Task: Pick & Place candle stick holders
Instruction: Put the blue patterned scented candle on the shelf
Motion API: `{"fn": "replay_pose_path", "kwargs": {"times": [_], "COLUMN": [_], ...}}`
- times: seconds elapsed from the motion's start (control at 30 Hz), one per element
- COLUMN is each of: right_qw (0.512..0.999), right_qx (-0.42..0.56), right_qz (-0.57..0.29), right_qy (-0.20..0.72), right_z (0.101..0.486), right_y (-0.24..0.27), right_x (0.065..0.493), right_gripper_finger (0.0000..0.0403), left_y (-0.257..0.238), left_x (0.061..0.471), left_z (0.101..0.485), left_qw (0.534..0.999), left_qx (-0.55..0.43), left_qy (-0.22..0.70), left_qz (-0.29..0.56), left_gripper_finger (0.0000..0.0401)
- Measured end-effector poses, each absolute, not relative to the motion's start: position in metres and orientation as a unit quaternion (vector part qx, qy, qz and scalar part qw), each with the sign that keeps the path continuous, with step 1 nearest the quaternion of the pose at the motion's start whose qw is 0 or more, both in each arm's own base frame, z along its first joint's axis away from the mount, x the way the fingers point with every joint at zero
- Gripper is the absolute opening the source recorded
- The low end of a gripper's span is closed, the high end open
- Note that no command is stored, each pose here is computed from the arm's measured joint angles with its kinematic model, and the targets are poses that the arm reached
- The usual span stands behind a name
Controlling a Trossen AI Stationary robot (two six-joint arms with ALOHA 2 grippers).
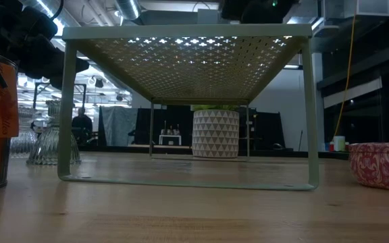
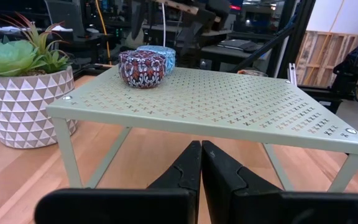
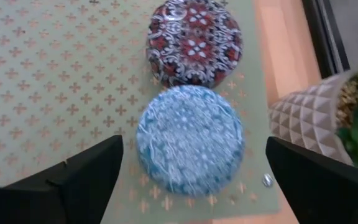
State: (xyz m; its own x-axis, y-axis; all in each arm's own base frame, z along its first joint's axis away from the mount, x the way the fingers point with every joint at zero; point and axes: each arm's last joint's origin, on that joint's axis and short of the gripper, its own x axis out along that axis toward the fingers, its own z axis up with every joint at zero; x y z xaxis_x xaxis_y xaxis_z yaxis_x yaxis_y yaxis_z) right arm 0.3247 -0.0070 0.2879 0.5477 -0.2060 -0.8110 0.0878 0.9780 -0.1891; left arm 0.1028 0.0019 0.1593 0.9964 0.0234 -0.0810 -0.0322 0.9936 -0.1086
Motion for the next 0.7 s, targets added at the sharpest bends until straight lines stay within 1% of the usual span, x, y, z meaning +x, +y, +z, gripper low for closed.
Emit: {"fn": "replay_pose_path", "kwargs": {"times": [0.2,0.4,0.53,0.7], "right_qw": [0.865,0.851,0.845,0.814], "right_qx": [-0.024,0.018,0.056,0.058], "right_qz": [-0.065,-0.063,-0.079,-0.084], "right_qy": [0.498,0.521,0.525,0.572], "right_z": [0.302,0.3,0.299,0.295], "right_y": [-0.005,0.002,0.009,0.017], "right_x": [0.318,0.313,0.312,0.301], "right_gripper_finger": [0.0397,0.0397,0.0397,0.0397], "left_y": [0.002,0.002,0.002,0.002], "left_x": [0.103,0.103,0.103,0.103], "left_z": [0.159,0.159,0.159,0.159], "left_qw": [0.998,0.998,0.998,0.998], "left_qx": [-0.055,-0.055,-0.055,-0.055], "left_qy": [0.04,0.04,0.04,0.04], "left_qz": [0.014,0.014,0.014,0.014], "left_gripper_finger": [0.0006,0.0006,0.0006,0.0006]}}
